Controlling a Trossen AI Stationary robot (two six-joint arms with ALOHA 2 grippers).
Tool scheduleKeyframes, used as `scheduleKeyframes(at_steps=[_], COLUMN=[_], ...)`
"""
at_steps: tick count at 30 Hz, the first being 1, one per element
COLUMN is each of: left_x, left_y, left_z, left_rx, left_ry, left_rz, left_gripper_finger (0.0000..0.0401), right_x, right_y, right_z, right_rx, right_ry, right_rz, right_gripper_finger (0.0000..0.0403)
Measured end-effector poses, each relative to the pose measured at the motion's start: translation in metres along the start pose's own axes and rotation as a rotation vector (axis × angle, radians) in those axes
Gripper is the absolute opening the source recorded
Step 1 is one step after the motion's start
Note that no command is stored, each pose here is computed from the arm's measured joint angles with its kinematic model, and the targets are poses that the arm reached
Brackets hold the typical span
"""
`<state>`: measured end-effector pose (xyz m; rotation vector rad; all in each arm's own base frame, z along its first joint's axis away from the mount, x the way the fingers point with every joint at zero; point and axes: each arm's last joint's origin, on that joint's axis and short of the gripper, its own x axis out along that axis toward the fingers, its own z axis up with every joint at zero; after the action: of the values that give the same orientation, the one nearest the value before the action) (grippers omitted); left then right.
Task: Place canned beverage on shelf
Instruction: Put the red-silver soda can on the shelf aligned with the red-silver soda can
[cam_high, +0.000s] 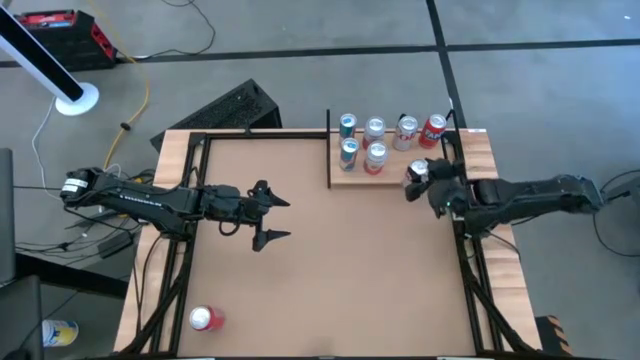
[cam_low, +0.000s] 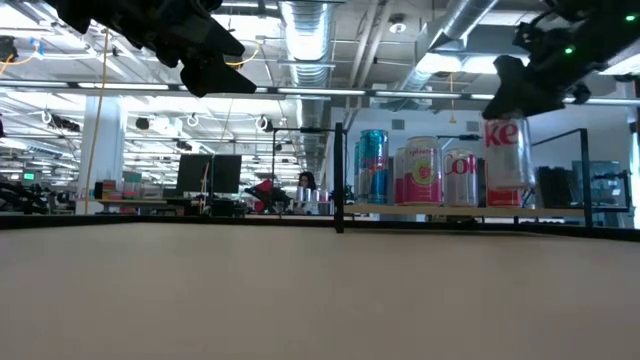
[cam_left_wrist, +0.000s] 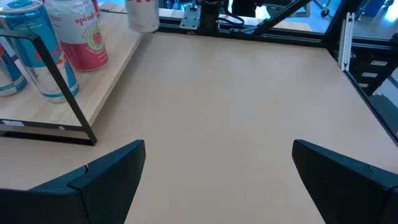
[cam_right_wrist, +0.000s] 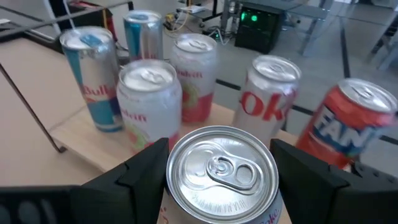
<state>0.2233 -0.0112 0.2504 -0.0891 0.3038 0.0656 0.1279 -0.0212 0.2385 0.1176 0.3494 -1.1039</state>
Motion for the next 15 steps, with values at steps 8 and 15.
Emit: scheduleKeyframes(at_steps=[8,15], left_x=[0.0,0.0], left_y=[0.0,0.0], left_z=[0.0,-0.001], left_rx=[-0.011,-0.011], left_ry=[0.002,0.007], left_rz=[0.0,0.001], left_gripper_finger=[0.0391,0.0391], right_x=[0.024,0.039], right_y=[-0.003,-0.006], right_z=[0.012,0.02], right_rx=[-0.011,0.001], right_ry=[0.039,0.032], right_rz=[0.003,-0.013], right_gripper_finger=[0.0278,0.0282])
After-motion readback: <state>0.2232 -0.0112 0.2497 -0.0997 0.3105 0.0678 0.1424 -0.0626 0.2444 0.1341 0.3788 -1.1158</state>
